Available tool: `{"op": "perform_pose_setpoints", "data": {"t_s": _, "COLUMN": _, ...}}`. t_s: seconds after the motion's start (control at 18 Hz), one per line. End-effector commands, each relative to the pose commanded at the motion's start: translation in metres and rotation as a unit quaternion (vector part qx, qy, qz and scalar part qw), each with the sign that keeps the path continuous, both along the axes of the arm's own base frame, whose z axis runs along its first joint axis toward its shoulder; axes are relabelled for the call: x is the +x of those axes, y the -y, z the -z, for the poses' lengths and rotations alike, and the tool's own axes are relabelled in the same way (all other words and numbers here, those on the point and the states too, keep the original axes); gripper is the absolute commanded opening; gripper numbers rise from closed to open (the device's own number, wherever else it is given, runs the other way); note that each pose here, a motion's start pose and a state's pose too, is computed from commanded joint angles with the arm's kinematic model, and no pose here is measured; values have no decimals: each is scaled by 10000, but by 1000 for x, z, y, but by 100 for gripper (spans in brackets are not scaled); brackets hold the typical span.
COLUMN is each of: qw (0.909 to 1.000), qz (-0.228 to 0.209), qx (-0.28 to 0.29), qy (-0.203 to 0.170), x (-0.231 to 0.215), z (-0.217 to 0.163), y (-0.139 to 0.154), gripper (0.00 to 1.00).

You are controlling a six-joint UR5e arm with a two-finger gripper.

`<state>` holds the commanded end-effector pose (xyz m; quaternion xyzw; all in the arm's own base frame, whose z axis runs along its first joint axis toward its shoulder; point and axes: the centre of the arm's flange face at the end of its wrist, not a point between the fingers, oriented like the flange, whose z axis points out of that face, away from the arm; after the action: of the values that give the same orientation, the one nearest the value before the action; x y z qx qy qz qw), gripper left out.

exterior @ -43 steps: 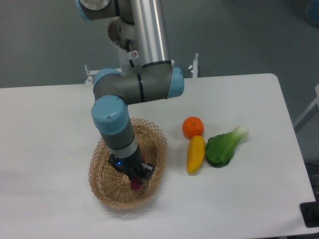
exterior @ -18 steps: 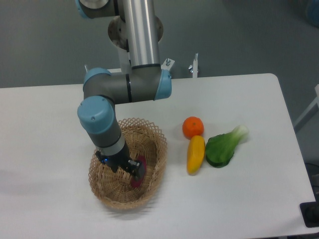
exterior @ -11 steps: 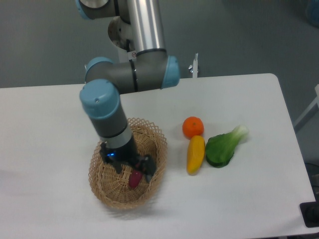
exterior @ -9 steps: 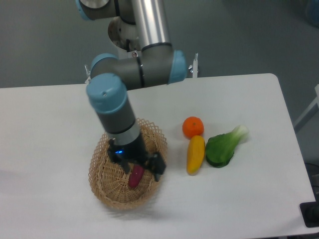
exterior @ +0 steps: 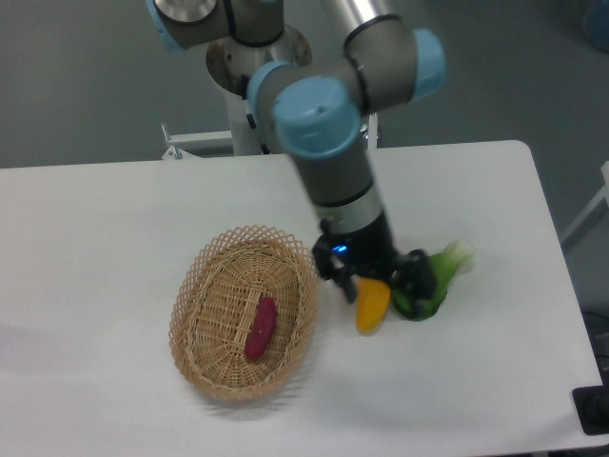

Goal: Place the sweet potato in the basket

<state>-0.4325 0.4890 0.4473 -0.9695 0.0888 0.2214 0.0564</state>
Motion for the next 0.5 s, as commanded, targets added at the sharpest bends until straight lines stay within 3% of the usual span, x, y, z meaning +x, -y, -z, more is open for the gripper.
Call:
{"op": "perform_pose_setpoints", "data": {"t_s": 0.33, "qw": 9952, "qz": 767, "qx": -510, "qy": 324, "x": -29, "z": -13, "y": 46, "gripper": 100}}
{"op": "perform_pose_setpoints", "data": {"t_s": 0.5, "qw": 9937, "qz": 903, "qx": -566, "qy": 334, "x": -32, "z": -12, "y": 51, "gripper": 100}}
